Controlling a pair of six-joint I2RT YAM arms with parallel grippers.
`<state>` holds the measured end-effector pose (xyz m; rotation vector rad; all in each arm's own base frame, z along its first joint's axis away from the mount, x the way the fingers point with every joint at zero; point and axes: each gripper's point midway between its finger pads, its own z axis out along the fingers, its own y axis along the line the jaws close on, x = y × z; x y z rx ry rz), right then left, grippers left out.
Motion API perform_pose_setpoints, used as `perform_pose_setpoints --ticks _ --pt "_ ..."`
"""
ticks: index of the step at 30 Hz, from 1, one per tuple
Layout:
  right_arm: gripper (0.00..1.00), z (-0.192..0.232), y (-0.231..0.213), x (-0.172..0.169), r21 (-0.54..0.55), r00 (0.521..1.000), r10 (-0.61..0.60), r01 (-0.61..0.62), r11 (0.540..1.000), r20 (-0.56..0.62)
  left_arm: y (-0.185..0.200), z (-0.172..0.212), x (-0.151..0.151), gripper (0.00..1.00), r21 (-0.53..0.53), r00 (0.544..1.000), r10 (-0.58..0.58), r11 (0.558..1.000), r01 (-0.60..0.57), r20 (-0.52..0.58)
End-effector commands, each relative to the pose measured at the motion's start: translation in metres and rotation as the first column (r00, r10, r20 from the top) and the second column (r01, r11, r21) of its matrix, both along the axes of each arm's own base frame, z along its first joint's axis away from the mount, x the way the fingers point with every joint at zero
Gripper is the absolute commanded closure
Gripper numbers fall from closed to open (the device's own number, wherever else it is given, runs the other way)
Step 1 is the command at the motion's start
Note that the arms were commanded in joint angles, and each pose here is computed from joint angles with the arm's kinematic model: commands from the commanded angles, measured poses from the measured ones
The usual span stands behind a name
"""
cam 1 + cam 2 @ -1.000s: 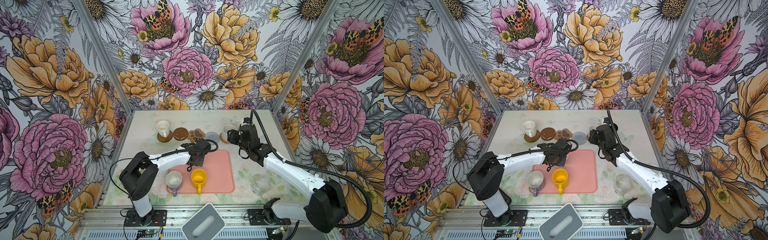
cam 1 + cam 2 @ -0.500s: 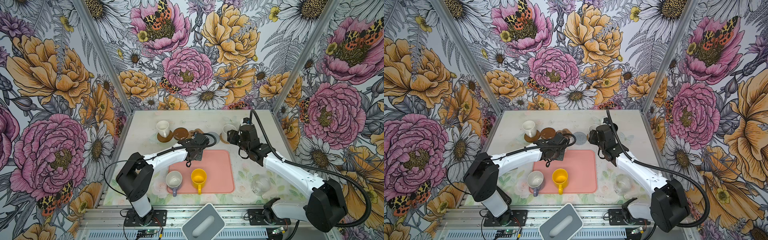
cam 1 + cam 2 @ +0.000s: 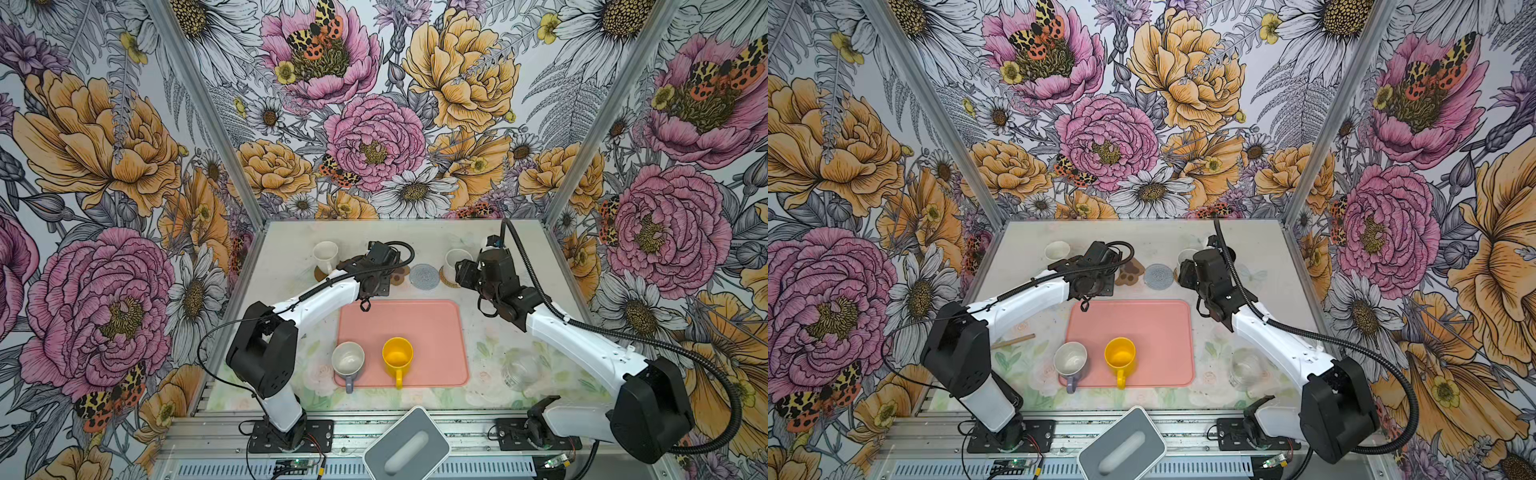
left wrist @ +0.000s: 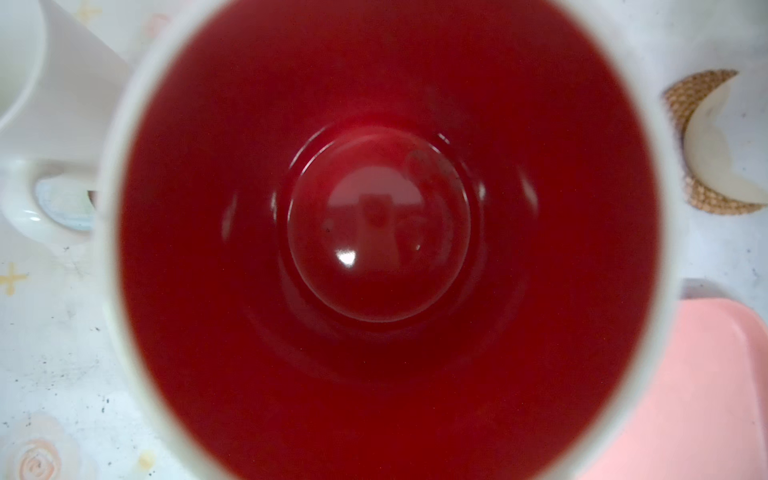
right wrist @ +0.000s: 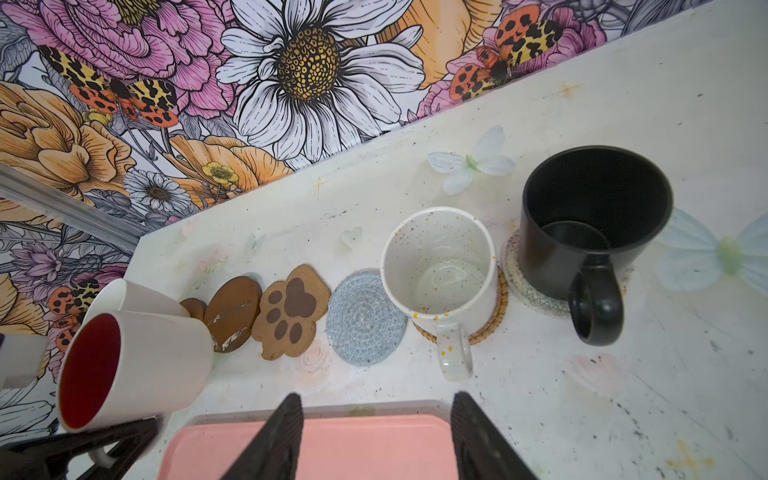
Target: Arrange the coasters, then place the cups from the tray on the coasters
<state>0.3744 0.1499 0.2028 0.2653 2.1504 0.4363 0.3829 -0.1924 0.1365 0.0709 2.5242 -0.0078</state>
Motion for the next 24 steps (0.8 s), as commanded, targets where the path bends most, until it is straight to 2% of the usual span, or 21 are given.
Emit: perform_pose_setpoints --ticks 1,13,15,24 --pt "0.41 0.002 0.002 0.006 0.002 1.000 0.007 -0.007 1.000 0.008 -0.001 0.029 0.027 1.00 -0.028 0.995 0.001 1.000 0.002 0.096" --pt "0.41 0.003 -0.001 0.004 0.003 1.000 0.008 -0.008 1.000 0.011 0.017 0.021 0.068 1.00 -0.036 0.993 0.061 0.998 -0.058 0.103" --pt "0.41 0.002 -0.002 0.003 0.004 1.000 0.008 -0.008 1.000 0.008 0.018 0.007 0.077 1.00 -0.029 0.994 0.069 0.997 -0.067 0.080" --pt "0.42 0.003 -0.006 0.003 0.003 1.000 0.003 -0.003 1.000 0.013 0.028 -0.010 0.094 1.00 -0.042 0.992 0.115 0.993 -0.113 0.056"
